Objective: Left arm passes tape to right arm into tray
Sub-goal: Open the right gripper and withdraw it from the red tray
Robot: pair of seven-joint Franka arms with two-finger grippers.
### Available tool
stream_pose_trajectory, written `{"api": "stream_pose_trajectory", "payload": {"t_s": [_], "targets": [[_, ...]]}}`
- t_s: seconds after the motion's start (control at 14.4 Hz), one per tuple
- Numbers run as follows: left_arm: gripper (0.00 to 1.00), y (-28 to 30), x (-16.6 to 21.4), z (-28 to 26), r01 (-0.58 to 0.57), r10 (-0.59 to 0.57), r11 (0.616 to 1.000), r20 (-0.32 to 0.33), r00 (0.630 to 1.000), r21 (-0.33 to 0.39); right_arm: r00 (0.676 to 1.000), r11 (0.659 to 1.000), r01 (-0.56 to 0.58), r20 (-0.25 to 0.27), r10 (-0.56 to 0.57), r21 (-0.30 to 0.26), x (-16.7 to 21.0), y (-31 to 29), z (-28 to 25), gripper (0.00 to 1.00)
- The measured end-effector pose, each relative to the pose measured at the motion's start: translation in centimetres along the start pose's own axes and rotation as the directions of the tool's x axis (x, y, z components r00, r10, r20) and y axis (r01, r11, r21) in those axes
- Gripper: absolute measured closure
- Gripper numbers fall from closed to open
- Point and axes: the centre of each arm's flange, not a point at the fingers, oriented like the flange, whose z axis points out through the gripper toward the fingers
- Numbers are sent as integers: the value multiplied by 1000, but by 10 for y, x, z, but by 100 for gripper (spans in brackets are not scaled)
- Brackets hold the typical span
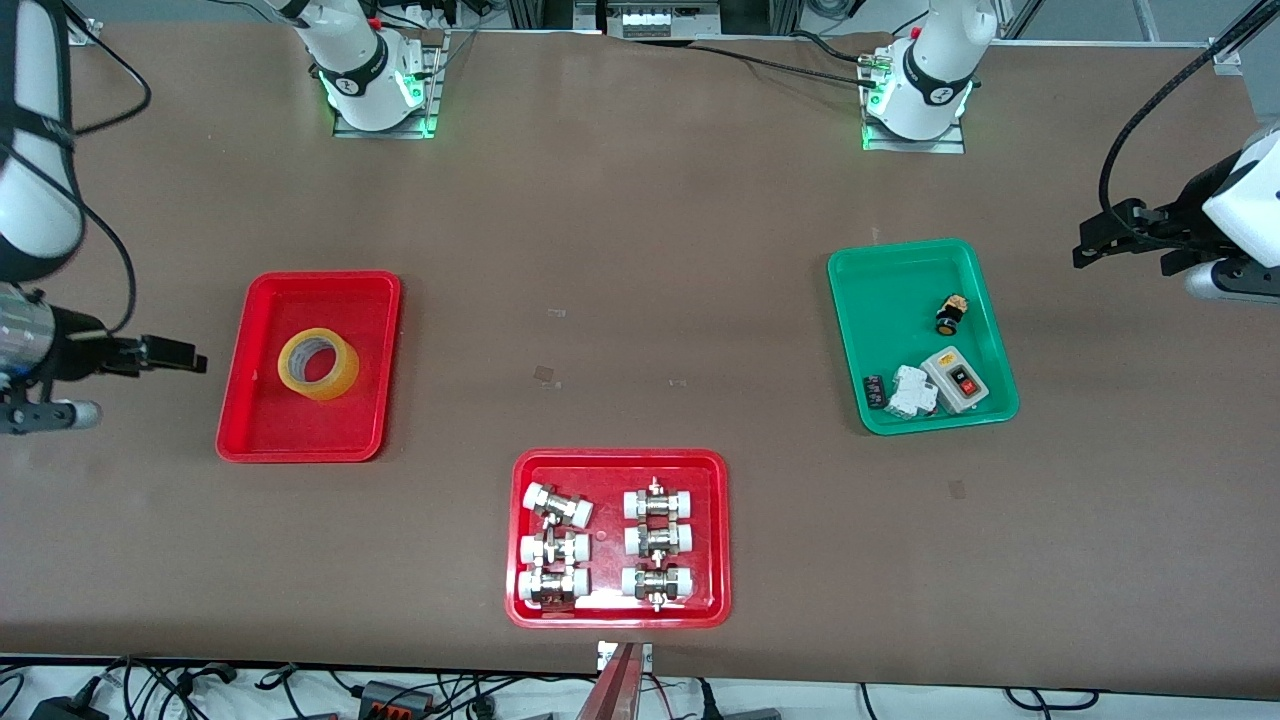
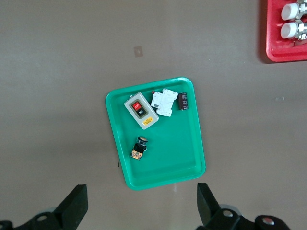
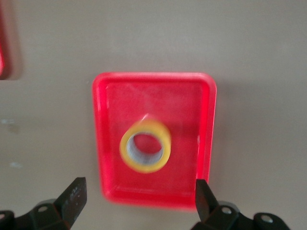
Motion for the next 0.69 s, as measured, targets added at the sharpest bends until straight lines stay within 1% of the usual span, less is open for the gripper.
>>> {"api": "stream_pose_trajectory", "payload": {"t_s": [0.07, 0.21, 0.28, 0.42, 0.49, 0.69], "targets": [[0, -1, 0, -1, 4, -4, 1000, -1, 1000, 0, 1000, 1000, -8, 0, 8, -2, -7, -8, -24, 0], [0, -1, 0, -2, 9, -9, 1000, -4, 1000, 0, 999, 1000, -10, -38, 9, -14, -16, -15, -66, 0], [0, -2, 0, -2, 11, -11, 1000, -4, 1000, 0, 998, 999, -16, -58, 15, -31, -18, -13, -79, 0], [0, -2, 0, -2, 11, -11, 1000, -4, 1000, 0, 996, 996, -32, -87, 26, -78, -16, -7, -87, 0], [0, -1, 0, -2, 11, -11, 1000, -5, 1000, 0, 993, 995, -35, -118, 23, -95, -12, -5, -89, 0], [0, -2, 0, -3, 14, -14, 1000, -5, 1000, 0, 978, 993, -33, -207, 9, -114, 1, -6, -94, 0]]}}
